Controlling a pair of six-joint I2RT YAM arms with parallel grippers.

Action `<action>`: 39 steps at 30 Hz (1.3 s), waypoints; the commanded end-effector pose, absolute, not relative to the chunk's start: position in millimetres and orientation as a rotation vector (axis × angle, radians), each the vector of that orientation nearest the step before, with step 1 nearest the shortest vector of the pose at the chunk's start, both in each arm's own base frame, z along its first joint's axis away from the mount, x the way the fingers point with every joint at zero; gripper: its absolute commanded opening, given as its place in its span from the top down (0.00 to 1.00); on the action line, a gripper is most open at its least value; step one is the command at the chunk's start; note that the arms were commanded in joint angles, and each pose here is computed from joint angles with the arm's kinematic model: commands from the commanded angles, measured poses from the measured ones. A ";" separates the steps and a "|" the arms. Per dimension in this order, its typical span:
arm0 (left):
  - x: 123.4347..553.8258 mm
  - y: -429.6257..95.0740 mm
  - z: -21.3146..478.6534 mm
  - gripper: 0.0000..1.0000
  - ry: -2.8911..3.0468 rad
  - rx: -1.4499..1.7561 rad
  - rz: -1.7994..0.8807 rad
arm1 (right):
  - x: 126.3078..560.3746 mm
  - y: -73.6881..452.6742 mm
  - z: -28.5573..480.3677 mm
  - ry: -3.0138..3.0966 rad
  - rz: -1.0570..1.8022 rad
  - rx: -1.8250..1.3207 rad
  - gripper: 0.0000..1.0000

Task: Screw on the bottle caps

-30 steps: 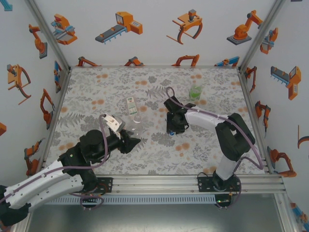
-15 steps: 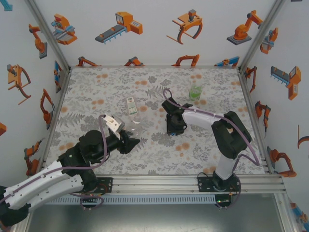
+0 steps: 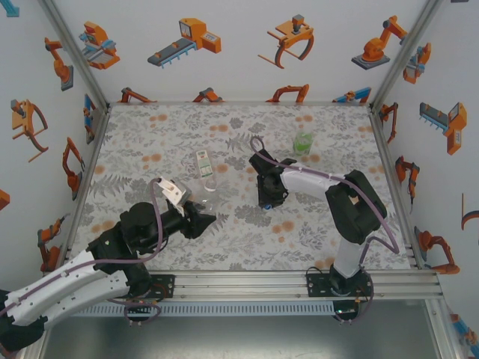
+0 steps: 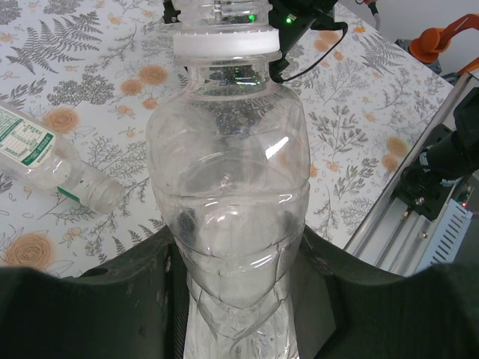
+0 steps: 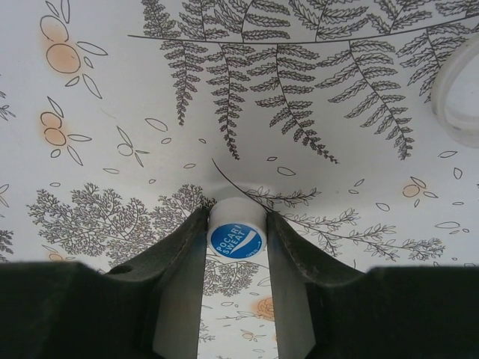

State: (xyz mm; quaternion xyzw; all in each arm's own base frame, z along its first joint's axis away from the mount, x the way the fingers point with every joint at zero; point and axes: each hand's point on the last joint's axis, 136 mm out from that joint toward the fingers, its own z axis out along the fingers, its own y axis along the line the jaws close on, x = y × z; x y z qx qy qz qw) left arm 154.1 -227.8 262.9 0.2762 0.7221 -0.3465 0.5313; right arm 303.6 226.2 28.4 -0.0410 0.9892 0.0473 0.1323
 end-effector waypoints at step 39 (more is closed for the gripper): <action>77.7 -280.3 278.8 1.00 1.443 1.754 -0.817 | 90.5 262.3 388.8 1.161 1.221 -1.411 1.00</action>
